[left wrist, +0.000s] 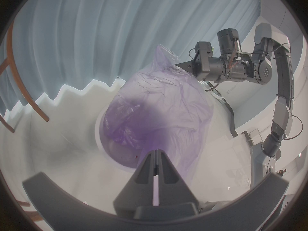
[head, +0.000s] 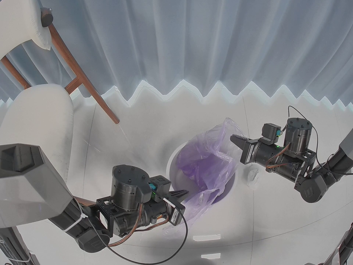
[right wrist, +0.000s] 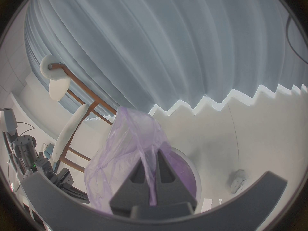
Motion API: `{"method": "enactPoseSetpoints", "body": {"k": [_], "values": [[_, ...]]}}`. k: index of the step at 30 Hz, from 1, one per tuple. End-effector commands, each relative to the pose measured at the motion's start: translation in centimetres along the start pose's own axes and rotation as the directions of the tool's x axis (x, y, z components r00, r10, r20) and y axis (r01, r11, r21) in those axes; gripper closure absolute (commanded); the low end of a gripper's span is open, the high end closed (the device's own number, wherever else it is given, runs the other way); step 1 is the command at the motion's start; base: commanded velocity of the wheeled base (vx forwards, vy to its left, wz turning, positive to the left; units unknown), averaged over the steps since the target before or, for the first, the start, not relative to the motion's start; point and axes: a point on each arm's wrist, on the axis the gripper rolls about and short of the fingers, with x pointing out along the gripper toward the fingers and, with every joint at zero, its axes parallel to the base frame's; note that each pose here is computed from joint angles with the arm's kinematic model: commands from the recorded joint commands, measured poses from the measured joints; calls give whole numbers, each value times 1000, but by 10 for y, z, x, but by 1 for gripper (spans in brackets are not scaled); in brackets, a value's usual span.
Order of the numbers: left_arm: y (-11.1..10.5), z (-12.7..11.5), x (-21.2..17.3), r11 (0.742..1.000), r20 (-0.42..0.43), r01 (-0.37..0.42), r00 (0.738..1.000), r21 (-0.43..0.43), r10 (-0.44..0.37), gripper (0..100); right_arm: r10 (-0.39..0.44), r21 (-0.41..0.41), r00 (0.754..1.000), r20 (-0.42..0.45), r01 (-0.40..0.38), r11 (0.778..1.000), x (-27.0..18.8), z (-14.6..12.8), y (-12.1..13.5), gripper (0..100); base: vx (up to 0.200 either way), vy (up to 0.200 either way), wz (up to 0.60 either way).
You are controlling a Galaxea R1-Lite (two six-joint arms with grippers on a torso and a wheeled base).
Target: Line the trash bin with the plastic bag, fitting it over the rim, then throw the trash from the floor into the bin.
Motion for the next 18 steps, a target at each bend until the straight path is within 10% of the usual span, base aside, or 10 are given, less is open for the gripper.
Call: {"method": "enactPoseSetpoints", "body": {"k": [1,11,12,18], "values": [[4,1,2,1000,8,-9,1000,-12,9,100,2,-1,1000,3,-2,1000,-2,-1,0,100,0,0,0],[2,-3,-53,1000,0,5,1000,12,-5,100,-5,5,1000,-25,5,1000,-6,-10,-1,100,0,0,0],[1,-4,-56,1000,-3,8,1000,21,-8,0,-5,5,1000,-25,5,1000,-6,-10,-1,100,0,0,0],[3,-6,-48,997,-19,17,1000,77,-16,0,-2,4,1000,-24,2,1000,-6,-13,0,100,0,0,0]]}}
